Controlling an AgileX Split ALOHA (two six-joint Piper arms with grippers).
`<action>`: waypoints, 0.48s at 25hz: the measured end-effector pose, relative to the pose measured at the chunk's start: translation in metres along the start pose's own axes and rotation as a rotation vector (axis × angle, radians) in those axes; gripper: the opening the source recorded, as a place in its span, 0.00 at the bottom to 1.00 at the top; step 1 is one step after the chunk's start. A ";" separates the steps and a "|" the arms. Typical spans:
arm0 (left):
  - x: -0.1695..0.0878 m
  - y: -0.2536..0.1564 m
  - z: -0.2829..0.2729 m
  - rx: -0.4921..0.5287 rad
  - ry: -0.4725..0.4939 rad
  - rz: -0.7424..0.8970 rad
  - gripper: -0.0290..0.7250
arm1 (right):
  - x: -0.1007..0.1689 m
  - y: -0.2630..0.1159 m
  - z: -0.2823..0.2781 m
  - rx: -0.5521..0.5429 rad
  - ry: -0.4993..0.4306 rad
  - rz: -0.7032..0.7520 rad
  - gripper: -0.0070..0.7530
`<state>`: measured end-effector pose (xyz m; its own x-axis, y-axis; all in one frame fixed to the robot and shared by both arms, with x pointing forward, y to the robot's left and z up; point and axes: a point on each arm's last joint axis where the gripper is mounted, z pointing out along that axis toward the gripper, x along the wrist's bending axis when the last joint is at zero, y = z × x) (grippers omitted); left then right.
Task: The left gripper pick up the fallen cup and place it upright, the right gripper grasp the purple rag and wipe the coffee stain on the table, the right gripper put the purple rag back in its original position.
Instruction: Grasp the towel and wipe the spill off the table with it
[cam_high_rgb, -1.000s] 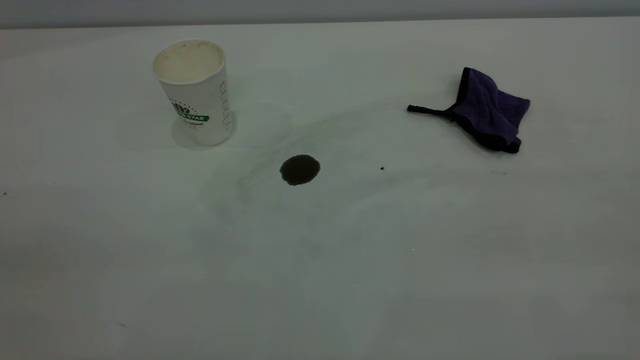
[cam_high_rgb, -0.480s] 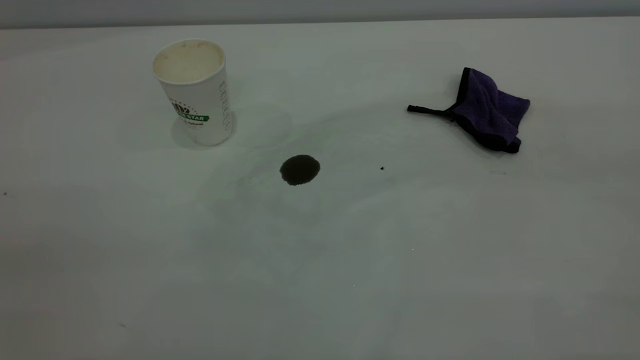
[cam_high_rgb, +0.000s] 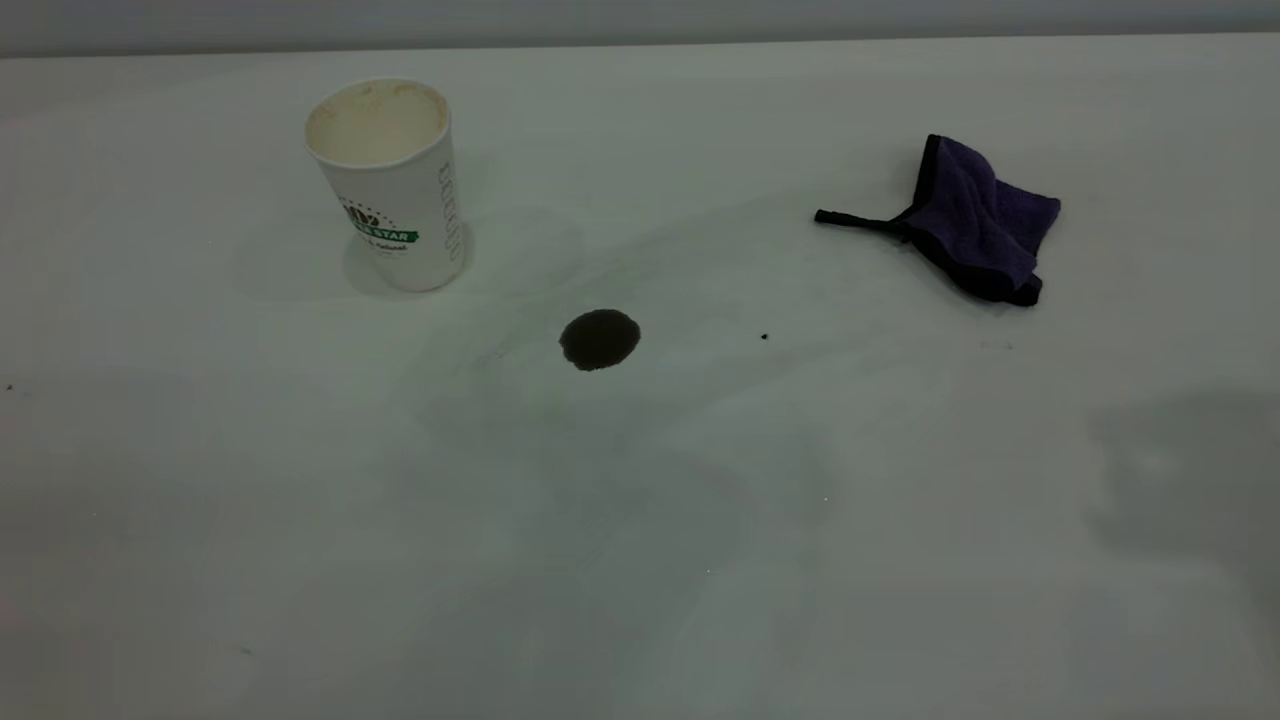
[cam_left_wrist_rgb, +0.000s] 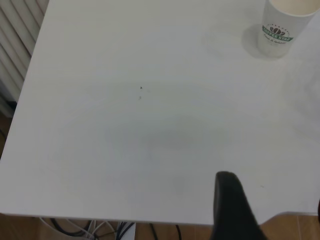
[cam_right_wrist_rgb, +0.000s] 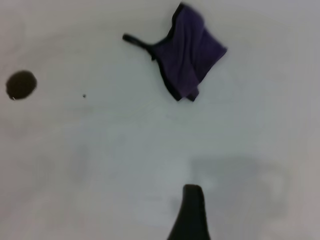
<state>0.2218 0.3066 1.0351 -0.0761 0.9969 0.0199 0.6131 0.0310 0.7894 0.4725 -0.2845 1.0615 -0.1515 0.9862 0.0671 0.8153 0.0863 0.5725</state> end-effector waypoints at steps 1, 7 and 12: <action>0.000 0.000 0.000 0.000 0.000 0.000 0.67 | -0.002 0.003 0.013 0.011 -0.001 -0.012 0.97; 0.000 0.000 0.000 0.000 0.000 0.000 0.67 | -0.016 0.012 0.102 0.119 0.004 -0.013 0.96; 0.000 0.000 0.000 0.000 0.000 0.000 0.67 | -0.017 0.030 0.165 0.184 0.044 -0.064 0.94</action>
<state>0.2218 0.3066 1.0351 -0.0761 0.9969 0.0199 0.6131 0.0310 0.7894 0.5915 -0.2750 0.9422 -0.2271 0.9711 0.0735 0.8913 0.1768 0.4176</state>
